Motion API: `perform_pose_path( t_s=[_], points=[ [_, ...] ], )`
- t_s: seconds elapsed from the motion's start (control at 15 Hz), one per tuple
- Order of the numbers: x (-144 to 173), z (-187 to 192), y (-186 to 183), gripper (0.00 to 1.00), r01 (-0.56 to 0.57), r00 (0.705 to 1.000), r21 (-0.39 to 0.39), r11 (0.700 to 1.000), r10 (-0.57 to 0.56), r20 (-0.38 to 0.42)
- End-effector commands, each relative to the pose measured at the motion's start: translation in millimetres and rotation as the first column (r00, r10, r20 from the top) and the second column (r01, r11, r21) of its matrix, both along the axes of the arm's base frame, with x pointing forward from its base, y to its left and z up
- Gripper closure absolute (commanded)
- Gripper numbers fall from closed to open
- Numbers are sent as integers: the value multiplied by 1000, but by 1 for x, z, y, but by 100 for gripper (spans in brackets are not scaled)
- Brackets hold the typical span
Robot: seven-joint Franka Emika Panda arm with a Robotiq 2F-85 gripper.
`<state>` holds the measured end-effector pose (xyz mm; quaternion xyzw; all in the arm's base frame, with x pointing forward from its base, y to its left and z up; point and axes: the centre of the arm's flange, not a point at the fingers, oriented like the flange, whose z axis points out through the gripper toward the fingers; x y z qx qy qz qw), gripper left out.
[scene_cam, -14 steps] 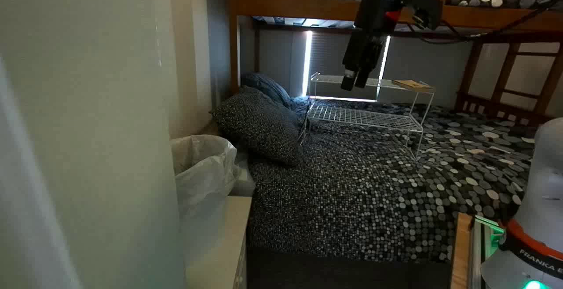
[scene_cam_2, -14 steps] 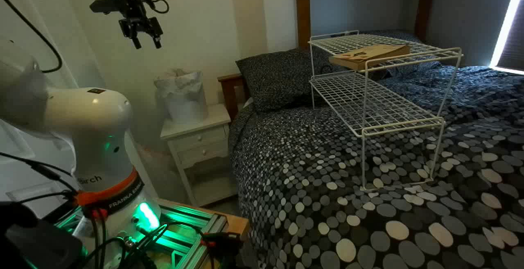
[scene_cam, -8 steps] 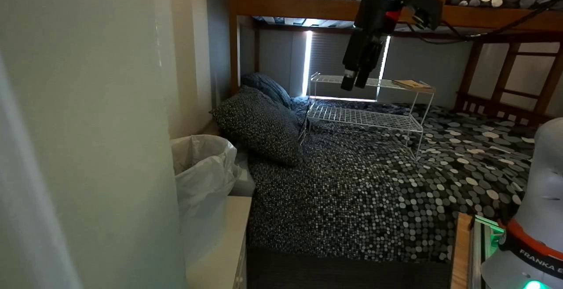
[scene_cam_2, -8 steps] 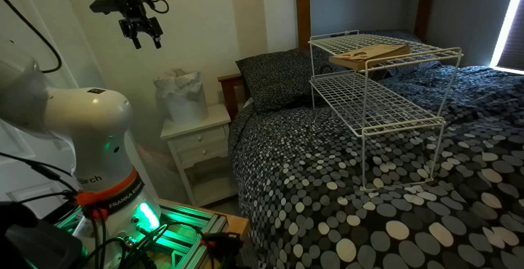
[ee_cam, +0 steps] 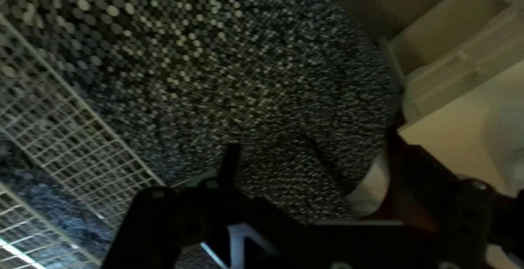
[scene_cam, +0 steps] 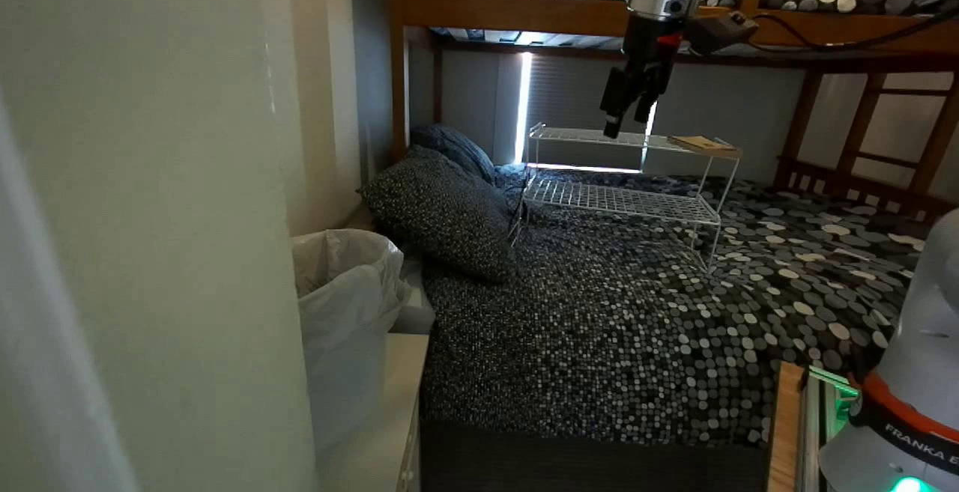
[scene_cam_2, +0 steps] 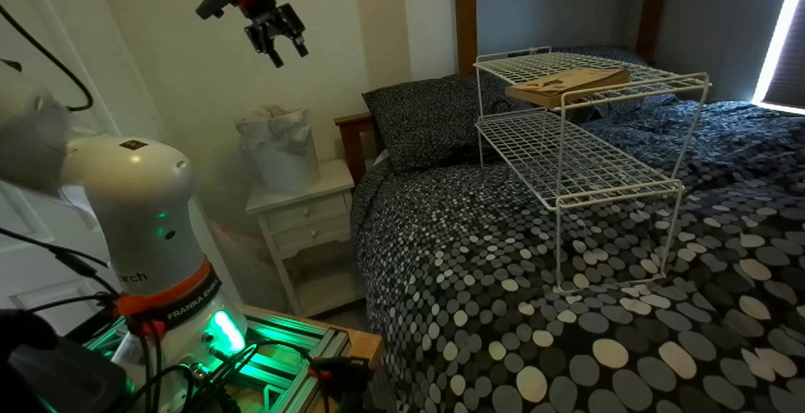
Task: Remove the book from the wire mesh rack of the shoe rack and put it on the bed
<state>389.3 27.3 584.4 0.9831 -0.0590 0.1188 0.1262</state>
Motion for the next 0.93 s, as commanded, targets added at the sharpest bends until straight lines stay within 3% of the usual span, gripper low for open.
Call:
perform_pose_path(
  t_s=[0.0, 0.27, 0.53, 0.87],
  points=[
    [2, -8, -85, 0, 129, 992, -164, 978, -128, 16],
    [1, -21, -170, 0, 269, 957, -342, 900, -289, -7],
    [-1, -56, -232, 0, 361, 903, -505, 784, -429, -22],
    [-5, -98, -301, 0, 374, 851, -681, 629, -525, -17]
  ],
)
